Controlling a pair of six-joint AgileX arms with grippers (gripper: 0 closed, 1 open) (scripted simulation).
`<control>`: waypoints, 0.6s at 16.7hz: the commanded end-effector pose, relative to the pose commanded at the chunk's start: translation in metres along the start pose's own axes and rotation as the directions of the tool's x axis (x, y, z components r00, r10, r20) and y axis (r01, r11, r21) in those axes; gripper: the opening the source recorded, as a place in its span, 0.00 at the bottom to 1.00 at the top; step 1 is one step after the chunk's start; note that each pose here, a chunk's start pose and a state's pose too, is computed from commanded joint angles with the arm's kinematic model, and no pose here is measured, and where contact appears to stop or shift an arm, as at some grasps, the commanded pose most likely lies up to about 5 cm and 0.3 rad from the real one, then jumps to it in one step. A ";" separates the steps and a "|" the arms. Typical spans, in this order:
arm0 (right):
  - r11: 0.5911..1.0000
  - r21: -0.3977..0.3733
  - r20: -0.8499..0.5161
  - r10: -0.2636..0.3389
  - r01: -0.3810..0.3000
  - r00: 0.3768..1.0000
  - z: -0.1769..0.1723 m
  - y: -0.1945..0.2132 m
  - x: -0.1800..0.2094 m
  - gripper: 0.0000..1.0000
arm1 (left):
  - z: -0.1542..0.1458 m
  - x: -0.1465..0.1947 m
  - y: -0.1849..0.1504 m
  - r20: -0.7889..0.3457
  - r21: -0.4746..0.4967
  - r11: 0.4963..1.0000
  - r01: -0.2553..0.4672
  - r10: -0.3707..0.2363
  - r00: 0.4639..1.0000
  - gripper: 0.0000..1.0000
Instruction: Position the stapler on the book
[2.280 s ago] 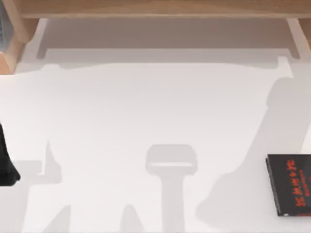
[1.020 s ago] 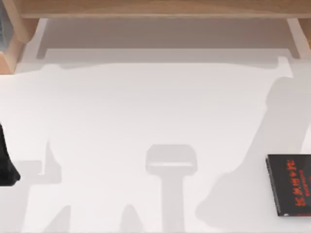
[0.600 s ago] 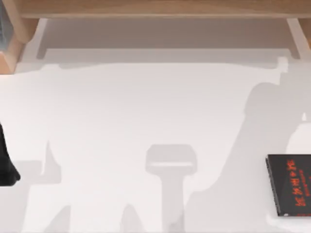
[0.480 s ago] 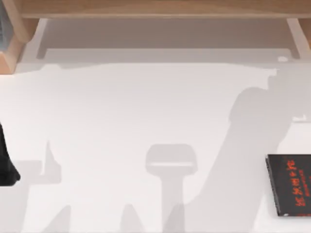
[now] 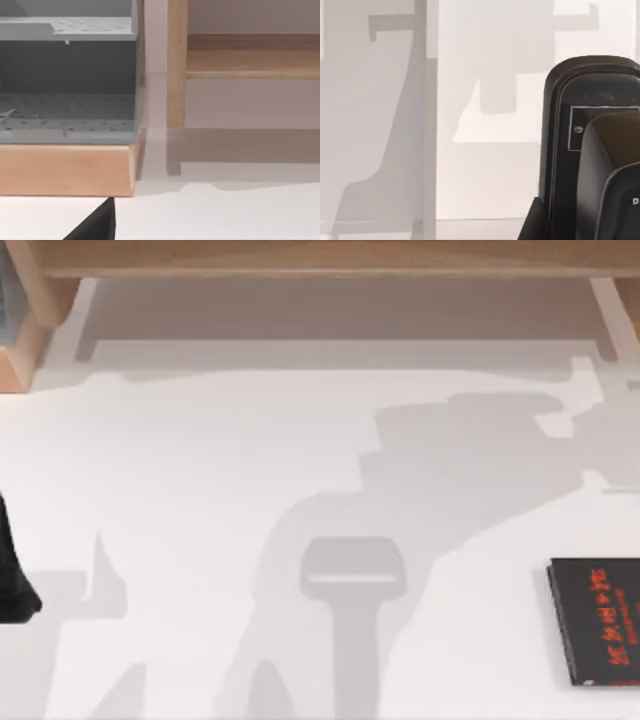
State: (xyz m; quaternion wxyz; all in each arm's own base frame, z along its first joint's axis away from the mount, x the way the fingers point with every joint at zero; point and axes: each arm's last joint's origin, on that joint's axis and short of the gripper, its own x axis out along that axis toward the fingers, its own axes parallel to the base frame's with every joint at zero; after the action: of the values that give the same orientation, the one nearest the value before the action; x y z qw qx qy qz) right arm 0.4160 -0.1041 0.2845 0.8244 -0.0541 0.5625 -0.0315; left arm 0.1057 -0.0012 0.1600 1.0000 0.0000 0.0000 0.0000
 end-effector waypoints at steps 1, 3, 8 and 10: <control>1.000 0.001 0.010 0.003 -0.003 1.000 -0.006 0.011 -0.008 0.00 | 0.000 0.000 0.000 0.000 0.000 1.000 0.000 0.000 1.000 1.00; 1.000 0.004 0.019 0.014 -0.014 1.000 -0.021 0.032 -0.019 0.00 | 0.000 0.000 0.000 0.000 0.000 1.000 0.000 0.000 1.000 1.00; 0.998 0.017 -0.025 0.060 -0.059 0.998 -0.073 0.081 -0.025 0.00 | 0.000 0.000 0.000 0.000 0.000 1.000 0.000 0.000 1.000 1.00; 0.997 0.025 -0.067 0.079 -0.078 0.995 -0.097 0.097 -0.019 0.00 | 0.000 0.000 0.000 0.000 0.000 1.000 0.000 0.000 1.000 1.00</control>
State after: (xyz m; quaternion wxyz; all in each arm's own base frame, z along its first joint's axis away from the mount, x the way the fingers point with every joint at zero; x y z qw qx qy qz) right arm 0.3181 -0.0108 0.2553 0.8061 -0.0216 0.5913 -0.0073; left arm 0.1057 -0.0012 0.1600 1.0000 0.0000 0.0000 0.0000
